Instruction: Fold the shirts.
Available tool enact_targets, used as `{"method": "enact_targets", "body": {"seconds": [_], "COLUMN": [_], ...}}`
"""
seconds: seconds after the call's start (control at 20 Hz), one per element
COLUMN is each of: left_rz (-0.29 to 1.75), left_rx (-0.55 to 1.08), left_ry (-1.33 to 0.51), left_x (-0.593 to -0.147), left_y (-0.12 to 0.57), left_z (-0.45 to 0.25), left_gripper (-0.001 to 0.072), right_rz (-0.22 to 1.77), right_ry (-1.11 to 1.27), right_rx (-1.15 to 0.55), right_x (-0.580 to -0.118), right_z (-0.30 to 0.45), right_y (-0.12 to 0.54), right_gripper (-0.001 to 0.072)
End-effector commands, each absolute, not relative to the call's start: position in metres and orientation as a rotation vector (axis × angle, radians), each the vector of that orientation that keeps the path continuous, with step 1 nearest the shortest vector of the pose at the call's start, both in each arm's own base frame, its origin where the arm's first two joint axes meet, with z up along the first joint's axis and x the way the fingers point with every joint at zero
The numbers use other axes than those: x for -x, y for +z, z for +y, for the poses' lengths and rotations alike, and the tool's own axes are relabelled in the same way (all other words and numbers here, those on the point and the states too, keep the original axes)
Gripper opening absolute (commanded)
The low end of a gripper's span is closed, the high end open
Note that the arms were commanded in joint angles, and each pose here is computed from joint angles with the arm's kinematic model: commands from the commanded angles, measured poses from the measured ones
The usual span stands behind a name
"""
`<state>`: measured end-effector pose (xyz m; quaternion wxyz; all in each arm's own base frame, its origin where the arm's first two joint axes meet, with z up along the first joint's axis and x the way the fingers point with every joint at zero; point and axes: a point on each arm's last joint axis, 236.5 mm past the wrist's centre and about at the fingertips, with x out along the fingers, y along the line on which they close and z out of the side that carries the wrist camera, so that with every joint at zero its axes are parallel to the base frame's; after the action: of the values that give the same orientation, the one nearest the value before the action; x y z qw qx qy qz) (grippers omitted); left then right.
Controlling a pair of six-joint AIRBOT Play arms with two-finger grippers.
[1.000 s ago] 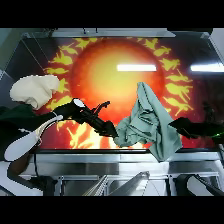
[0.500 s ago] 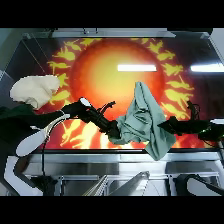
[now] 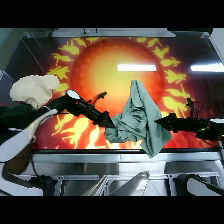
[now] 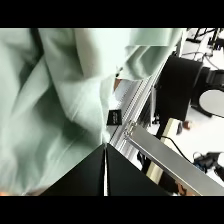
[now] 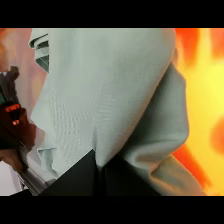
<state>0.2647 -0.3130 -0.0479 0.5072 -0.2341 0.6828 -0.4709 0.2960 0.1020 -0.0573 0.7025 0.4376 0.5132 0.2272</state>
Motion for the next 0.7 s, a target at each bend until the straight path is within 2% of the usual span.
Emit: {"method": "enact_targets", "body": {"seconds": [0.0,0.1,0.15,0.3,0.4,0.65], "left_rz": [1.610,1.640,1.635,1.590,1.631,1.811], "left_rx": [0.637,0.745,0.783,0.830,0.842,0.721], "left_ry": [-1.017,-0.900,-0.833,-0.707,-0.724,-0.790], "left_x": [-0.285,-0.272,-0.267,-0.265,-0.253,-0.217], "left_y": [-0.016,-0.020,-0.029,-0.056,-0.064,-0.102], "left_z": [-0.251,-0.229,-0.224,-0.227,-0.246,-0.289], "left_gripper": [0.0105,0.0658,0.0714,0.0712,0.0712,0.0712], "right_rz": [1.140,1.138,1.135,1.133,1.133,1.134], "right_ry": [0.519,0.522,0.527,0.529,0.529,0.533], "right_rx": [-0.982,-0.977,-0.969,-0.966,-0.966,-0.967], "right_x": [-0.295,-0.295,-0.295,-0.296,-0.296,-0.295], "right_z": [0.104,0.104,0.104,0.104,0.104,0.105], "right_y": [-0.055,-0.055,-0.055,-0.055,-0.055,-0.054], "right_gripper": [0.0020,0.0020,0.0020,0.0020,0.0020,0.0020]}}
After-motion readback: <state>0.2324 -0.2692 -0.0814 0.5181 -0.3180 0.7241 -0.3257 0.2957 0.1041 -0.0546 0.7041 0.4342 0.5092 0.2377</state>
